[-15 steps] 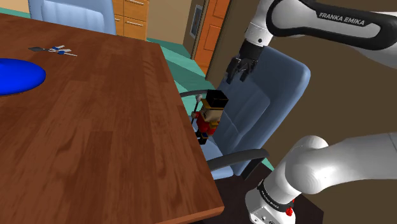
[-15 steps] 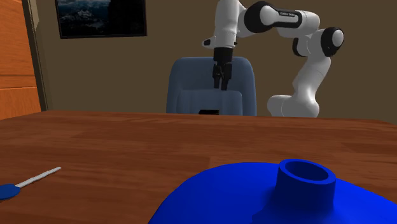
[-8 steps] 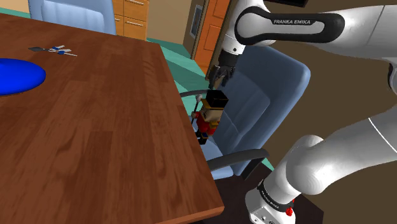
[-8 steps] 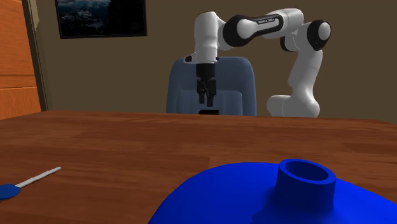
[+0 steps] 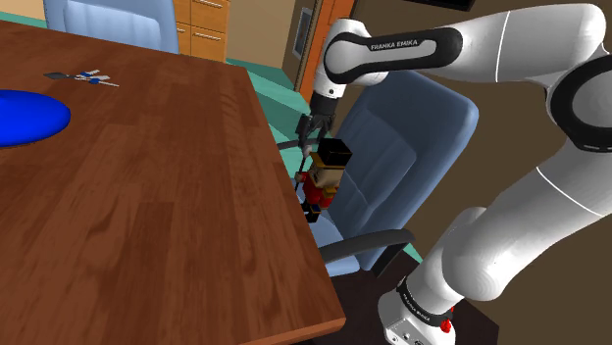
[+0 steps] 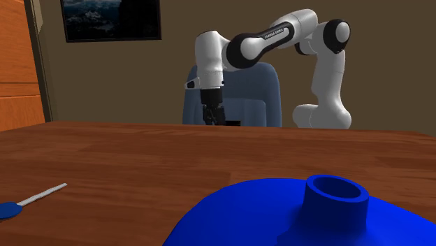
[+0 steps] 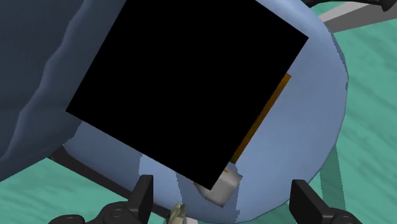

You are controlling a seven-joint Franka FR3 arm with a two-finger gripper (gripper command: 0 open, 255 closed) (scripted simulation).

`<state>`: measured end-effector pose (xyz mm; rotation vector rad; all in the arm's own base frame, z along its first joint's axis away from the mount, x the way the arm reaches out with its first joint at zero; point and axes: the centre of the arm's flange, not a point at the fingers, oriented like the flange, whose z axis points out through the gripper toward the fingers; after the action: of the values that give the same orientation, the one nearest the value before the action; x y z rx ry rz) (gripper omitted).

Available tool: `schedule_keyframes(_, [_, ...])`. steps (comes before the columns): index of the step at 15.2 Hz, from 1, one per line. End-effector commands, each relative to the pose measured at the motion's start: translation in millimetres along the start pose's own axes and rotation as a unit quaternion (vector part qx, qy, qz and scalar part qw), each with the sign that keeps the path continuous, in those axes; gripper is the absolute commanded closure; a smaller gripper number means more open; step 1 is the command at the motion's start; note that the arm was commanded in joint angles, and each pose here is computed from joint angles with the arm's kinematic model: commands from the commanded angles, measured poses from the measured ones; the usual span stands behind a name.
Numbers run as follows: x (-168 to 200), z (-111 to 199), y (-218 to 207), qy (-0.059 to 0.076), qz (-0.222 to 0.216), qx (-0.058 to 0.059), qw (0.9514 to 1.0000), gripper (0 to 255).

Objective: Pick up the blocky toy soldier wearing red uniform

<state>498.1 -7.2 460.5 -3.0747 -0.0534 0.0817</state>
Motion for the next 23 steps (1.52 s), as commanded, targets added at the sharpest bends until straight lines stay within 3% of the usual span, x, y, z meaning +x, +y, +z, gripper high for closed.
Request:
schedule_keyframes(1, [2,11,-1,0.0,-0.001,0.001,1.0,0])
schedule_keyframes(7, [3,35,1,0.0,-0.001,0.001,1.0,0])
schedule_keyframes(8, [3,35,1,-0.001,-0.001,0.001,1.0,255])
schedule_keyframes(17, [3,35,1,0.0,-0.001,0.001,1.0,255])
schedule_keyframes(23, [1,3,-1,0.0,-0.001,0.001,1.0,255])
